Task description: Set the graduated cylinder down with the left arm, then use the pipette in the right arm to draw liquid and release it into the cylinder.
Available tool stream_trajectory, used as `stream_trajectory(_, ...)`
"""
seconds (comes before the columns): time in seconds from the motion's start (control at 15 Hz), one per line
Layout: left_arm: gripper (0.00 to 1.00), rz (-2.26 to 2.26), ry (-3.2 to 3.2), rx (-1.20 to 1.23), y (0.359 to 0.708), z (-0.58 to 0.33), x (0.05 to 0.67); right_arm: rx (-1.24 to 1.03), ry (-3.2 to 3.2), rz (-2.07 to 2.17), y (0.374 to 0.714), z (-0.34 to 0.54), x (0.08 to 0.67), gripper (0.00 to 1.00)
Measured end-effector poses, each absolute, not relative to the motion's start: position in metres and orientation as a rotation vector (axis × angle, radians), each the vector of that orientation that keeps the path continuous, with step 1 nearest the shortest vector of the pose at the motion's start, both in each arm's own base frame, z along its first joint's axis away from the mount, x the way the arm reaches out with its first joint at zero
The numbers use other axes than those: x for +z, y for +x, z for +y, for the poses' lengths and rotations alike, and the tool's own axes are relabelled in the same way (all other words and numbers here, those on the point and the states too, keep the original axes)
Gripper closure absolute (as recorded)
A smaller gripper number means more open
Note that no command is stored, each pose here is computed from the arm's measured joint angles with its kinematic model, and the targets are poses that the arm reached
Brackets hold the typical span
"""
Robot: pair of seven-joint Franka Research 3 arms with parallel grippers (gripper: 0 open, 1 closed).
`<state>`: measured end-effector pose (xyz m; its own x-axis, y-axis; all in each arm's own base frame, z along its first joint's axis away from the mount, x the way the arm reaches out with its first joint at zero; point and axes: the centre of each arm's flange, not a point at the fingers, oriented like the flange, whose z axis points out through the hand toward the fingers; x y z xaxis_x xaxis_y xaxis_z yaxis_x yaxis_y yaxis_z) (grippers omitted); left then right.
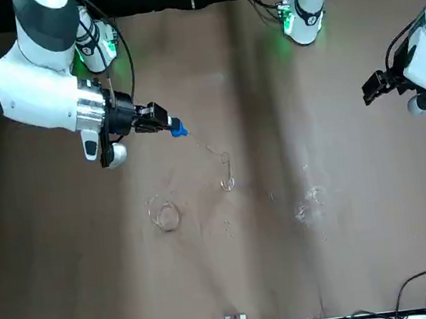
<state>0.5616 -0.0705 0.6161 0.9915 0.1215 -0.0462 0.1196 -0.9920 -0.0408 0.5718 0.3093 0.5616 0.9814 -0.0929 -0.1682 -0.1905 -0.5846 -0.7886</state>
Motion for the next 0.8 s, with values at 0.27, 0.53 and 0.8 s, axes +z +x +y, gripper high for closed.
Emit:
stream_trajectory(0.27, 0.00, -0.187, -3.097, 0.075, 0.562, -0.071, 0.616, 0.119, -2.197, 0.193, 0.569, 0.318, 0.563, 0.86)
stream_trajectory(0.53, 0.00, -0.180, -3.098, 0.075, 0.561, -0.074, 0.616, 0.109, -2.196, 0.192, 0.567, 0.323, 0.563, 0.86)
stream_trajectory(0.8, 0.00, -0.175, -3.098, 0.075, 0.561, -0.075, 0.616, 0.109, -2.197, 0.192, 0.568, 0.323, 0.562, 0.86)
